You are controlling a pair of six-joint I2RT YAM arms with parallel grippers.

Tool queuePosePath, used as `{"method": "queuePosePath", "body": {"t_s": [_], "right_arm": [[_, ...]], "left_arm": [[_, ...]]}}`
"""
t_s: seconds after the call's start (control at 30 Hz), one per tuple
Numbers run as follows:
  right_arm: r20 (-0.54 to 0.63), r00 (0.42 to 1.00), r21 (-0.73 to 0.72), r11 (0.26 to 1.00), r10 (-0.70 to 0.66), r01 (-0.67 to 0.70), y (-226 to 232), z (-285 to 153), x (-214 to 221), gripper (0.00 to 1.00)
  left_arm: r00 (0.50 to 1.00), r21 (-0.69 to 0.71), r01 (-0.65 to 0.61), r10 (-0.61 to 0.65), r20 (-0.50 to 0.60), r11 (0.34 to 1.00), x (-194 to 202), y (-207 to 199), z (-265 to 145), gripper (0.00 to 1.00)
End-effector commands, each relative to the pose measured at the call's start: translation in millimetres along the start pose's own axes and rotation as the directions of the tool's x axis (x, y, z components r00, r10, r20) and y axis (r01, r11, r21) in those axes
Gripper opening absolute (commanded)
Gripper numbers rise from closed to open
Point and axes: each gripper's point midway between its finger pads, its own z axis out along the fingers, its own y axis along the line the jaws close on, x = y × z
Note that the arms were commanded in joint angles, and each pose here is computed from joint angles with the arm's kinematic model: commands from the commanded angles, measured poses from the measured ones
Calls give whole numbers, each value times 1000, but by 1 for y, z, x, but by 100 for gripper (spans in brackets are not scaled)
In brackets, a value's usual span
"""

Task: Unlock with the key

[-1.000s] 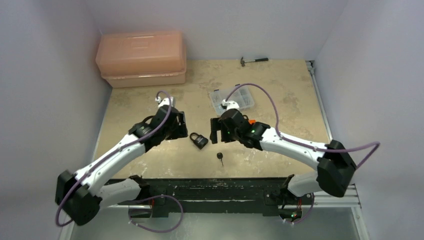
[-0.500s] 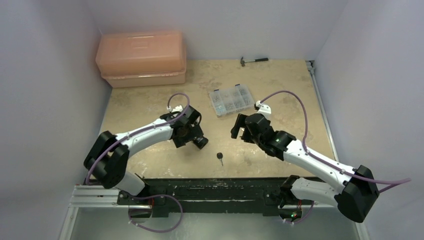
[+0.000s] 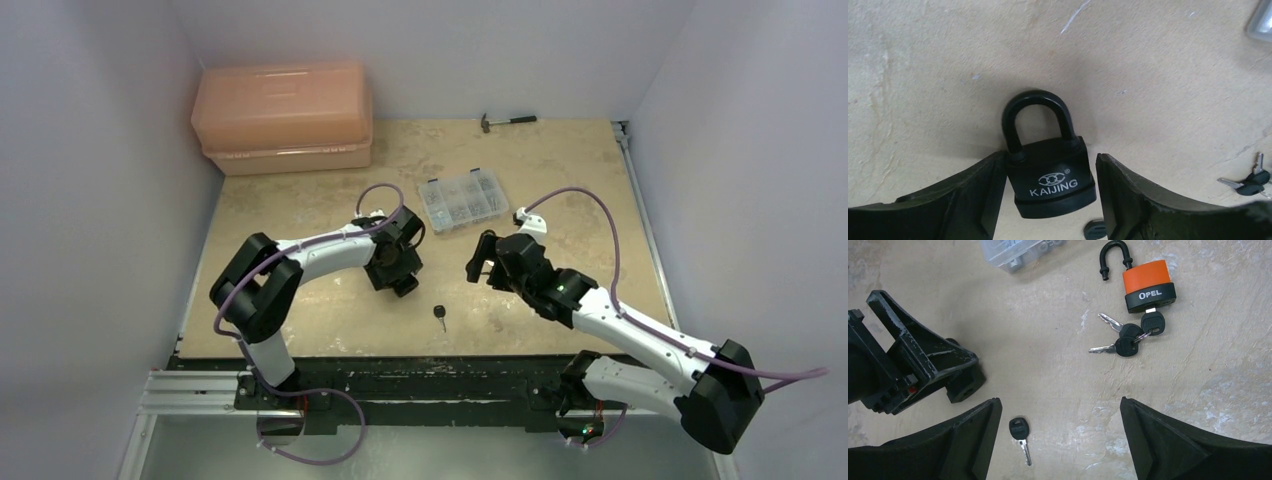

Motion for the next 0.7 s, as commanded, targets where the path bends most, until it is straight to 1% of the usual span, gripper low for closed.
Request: {"method": "queuePosePath", "body": {"t_s": [0.0,0.03,0.1,0.13,0.17,0.23,0.27,0.33,0.4,0.47,0.57,0.67], "right_arm": [[44,999,-13,1000,-1,2,0,-2,-10,99],[46,999,-14,1000,-2,2,0,-3,-10,99],[47,999,-17,1000,-3,4,0,-3,-10,99],[48,999,-18,1000,-3,4,-1,-3,-10,99],[49,999,-17,1000,-5,6,-1,-3,-10,99],[46,999,-19,1000,-8,9,-1,-3,-10,99],[47,999,-19,1000,-9,10,-1,-3,-10,99],[52,999,-19,1000,-9,10,0,-5,-12,99],[59,998,-21,1000,-7,8,0,-7,-15,99],[72,997,-29,1000,2,0,1,-11,-19,99],[99,995,-53,998,23,-18,6,-19,-29,98],[132,990,-87,995,54,-42,12,-29,-40,98]], "left_arm": [[1000,-7,-7,7,-18,1000,3,-9,7,66],[1000,-10,-15,14,-19,1000,4,-9,8,63],[999,-6,-36,36,-29,999,6,-10,11,53],[998,5,-47,48,-36,999,7,-13,12,45],[997,18,-60,61,-46,998,8,-16,13,34],[994,67,-83,87,-63,994,12,-24,13,18],[993,92,-92,98,-61,991,12,-28,12,12],[994,119,-90,97,-54,989,11,-32,7,5],[995,206,-76,87,-46,976,8,-45,-2,0],[997,318,-48,66,-47,947,7,-57,-15,0],[999,474,1,23,-45,881,0,-75,-44,0],[1000,546,17,-7,-22,838,-15,-81,-67,0]]}}
